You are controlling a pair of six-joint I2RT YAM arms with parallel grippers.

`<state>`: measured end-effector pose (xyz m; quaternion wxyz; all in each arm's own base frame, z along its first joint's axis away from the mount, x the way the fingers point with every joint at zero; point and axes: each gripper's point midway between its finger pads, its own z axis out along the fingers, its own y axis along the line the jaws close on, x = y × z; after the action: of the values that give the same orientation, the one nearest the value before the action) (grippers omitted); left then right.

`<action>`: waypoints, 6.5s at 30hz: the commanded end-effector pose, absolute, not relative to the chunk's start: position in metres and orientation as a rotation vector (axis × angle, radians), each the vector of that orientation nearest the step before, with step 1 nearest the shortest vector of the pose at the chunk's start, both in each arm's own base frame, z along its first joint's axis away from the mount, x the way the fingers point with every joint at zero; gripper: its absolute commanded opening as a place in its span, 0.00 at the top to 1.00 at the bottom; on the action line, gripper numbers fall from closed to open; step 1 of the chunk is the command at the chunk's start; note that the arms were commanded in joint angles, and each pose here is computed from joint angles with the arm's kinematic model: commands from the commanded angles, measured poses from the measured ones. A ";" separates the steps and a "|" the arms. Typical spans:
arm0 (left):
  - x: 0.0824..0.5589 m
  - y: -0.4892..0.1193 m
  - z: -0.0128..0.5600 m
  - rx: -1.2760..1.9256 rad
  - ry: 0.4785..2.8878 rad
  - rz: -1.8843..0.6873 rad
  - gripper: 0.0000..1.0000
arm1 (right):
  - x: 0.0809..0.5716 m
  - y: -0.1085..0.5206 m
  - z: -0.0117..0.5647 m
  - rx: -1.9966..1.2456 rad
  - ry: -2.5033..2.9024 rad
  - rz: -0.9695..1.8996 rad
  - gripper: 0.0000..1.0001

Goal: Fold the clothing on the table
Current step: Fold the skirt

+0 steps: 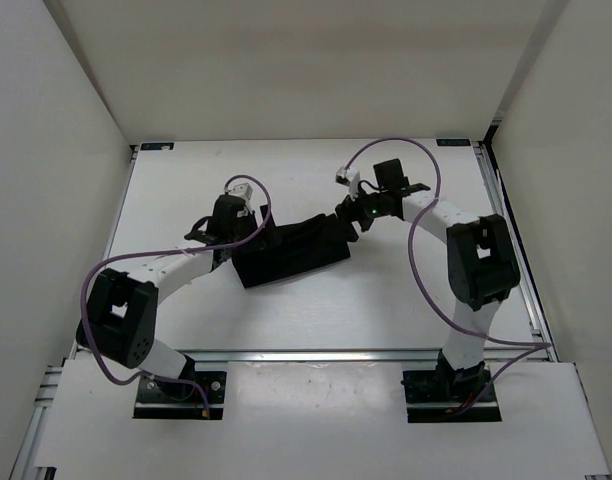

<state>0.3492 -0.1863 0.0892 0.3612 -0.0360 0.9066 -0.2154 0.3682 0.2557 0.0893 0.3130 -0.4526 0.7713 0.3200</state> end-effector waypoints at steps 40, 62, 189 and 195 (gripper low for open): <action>0.356 -0.166 0.115 -0.142 2.231 -0.643 0.01 | 0.311 0.249 0.047 -1.232 2.240 1.013 0.62; 0.352 -0.157 0.114 -0.179 2.218 -0.665 0.01 | 0.289 0.238 0.084 -1.208 2.110 0.941 1.00; 0.347 -0.198 0.118 0.561 2.032 -0.488 0.01 | 0.274 0.232 0.131 -1.244 1.827 0.788 1.00; 0.348 -0.223 0.130 0.780 1.906 -0.685 0.02 | 0.274 0.232 0.133 -1.232 1.825 0.824 1.00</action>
<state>0.3401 -0.2015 0.1016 0.4402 0.2472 0.8334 -0.2248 0.2674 0.2255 0.1129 0.3664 -0.4790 0.7352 0.3096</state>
